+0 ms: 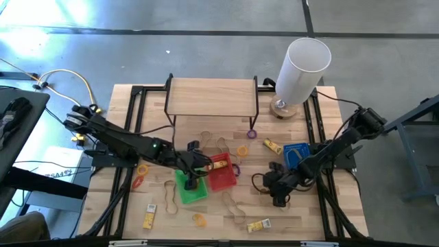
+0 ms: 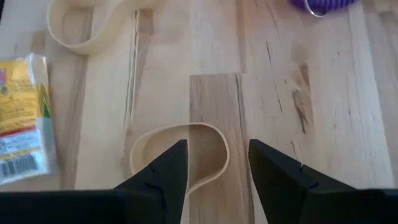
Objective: Pick & Place Office Desk Supplies
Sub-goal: Put the white rubber band into the blue bin
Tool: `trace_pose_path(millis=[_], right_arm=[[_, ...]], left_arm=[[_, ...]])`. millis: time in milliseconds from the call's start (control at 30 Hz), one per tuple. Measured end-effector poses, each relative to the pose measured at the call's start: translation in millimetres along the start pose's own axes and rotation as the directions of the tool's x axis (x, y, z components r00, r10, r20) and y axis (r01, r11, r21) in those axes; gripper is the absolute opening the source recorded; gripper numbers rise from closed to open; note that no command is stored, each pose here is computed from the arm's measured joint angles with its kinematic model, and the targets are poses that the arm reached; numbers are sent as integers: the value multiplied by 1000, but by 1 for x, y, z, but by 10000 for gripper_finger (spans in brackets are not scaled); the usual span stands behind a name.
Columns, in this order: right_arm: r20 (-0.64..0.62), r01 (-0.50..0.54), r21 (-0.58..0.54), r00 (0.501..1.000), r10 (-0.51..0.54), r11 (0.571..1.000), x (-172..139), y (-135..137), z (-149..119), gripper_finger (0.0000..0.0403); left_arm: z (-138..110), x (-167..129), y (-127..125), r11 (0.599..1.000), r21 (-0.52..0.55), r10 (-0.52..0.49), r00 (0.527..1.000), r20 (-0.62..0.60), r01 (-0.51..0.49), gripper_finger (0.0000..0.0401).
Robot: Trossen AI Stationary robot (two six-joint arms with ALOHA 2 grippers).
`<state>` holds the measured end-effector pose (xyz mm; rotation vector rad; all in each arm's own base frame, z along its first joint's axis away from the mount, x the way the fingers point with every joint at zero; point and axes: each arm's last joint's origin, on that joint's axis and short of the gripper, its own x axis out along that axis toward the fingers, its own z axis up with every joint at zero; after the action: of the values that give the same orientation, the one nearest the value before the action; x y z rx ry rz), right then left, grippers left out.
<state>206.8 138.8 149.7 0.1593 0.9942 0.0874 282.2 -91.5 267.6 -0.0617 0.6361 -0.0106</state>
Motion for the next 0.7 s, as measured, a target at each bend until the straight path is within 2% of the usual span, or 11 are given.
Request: trace_pose_path(millis=[267, 700], right_arm=[[20, 2, -26, 1000, -2, 1000, 6, -6, -10, 152], [45, 6, -31, 999, -5, 1000, 11, -13, -21, 152]], left_arm=[[-2, 5, -1, 999, 47, 1, 1000, -8, 0, 145], [1, 5, -2, 998, 64, -7, 1000, 21, 6, 145]])
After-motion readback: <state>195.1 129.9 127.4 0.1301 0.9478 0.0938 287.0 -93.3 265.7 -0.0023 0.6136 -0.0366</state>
